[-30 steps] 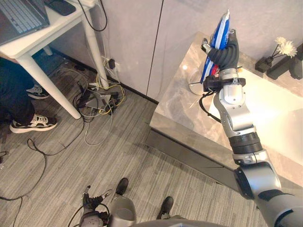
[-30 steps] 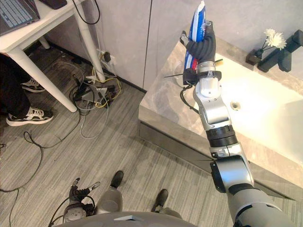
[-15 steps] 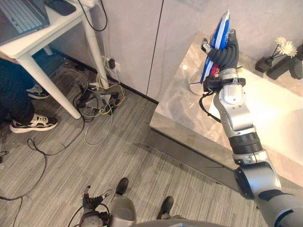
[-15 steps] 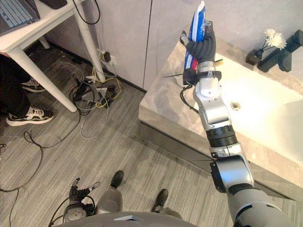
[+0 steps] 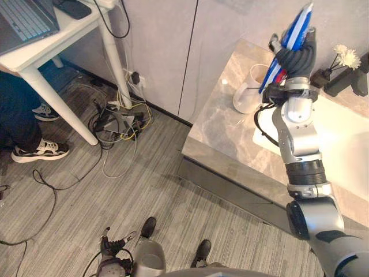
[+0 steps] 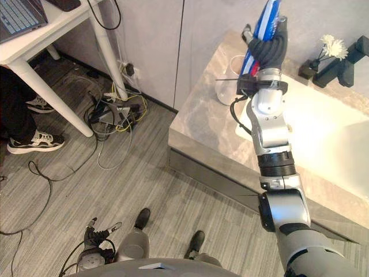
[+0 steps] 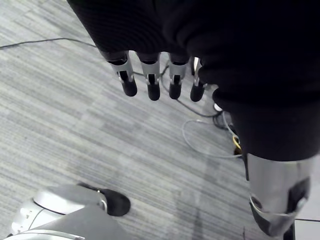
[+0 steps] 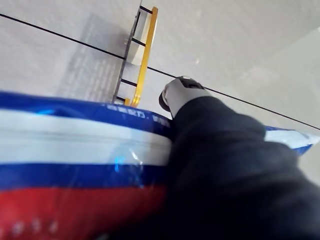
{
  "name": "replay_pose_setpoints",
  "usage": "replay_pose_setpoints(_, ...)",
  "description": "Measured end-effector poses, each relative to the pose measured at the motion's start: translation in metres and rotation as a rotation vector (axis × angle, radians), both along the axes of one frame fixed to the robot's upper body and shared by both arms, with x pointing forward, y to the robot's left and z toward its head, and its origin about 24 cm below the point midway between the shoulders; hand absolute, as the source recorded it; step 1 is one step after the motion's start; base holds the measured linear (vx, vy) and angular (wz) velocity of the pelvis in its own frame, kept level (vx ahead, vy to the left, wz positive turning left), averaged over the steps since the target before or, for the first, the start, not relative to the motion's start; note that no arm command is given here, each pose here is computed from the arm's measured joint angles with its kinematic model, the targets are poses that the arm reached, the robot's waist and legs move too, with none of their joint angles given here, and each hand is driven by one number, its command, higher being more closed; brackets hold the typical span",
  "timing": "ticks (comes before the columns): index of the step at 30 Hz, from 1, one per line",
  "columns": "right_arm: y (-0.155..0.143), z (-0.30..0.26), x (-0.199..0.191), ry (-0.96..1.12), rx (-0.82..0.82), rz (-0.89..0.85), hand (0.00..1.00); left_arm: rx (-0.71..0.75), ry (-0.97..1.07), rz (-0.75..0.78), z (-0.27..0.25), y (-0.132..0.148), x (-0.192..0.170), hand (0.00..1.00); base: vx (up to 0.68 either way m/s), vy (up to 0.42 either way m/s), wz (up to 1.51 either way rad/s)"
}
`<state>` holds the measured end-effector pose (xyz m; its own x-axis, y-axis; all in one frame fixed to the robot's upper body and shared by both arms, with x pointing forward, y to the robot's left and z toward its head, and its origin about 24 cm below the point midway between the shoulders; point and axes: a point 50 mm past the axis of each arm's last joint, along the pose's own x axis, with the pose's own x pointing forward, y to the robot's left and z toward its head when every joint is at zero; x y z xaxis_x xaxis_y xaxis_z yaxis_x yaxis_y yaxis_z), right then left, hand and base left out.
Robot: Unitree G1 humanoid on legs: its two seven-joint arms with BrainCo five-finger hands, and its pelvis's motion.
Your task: Organize washtable
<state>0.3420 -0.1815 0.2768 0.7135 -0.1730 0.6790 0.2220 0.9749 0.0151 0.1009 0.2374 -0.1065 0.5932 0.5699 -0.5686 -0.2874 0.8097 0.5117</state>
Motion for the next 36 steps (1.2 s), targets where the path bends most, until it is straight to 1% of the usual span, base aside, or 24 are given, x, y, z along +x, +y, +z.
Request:
replay_pose_setpoints(5, -0.008, 0.02, -0.005, -0.075, 0.035, -0.037, 1.0, -0.005, 0.021, 0.012, -0.003, 0.001, -0.004, 0.0, 0.0, 0.0, 0.0)
replay_pose_setpoints(10, -0.014, 0.032, -0.008, -0.114, 0.037, -0.065, 1.0, -0.02, 0.021, 0.032, -0.005, 0.001, -0.006, 0.0, 0.0, 0.0, 0.0)
replay_pose_setpoints(18, -0.015, 0.052, -0.012, -0.176, 0.036, -0.076, 1.0, -0.018, 0.021, 0.042, -0.005, 0.001, -0.007, 0.0, 0.0, 0.0, 0.0)
replay_pose_setpoints(36, -0.014, 0.052, -0.012, -0.177, 0.034, -0.073, 1.0, -0.015, 0.02, 0.045, -0.005, 0.001, -0.007, 0.0, 0.0, 0.0, 0.0)
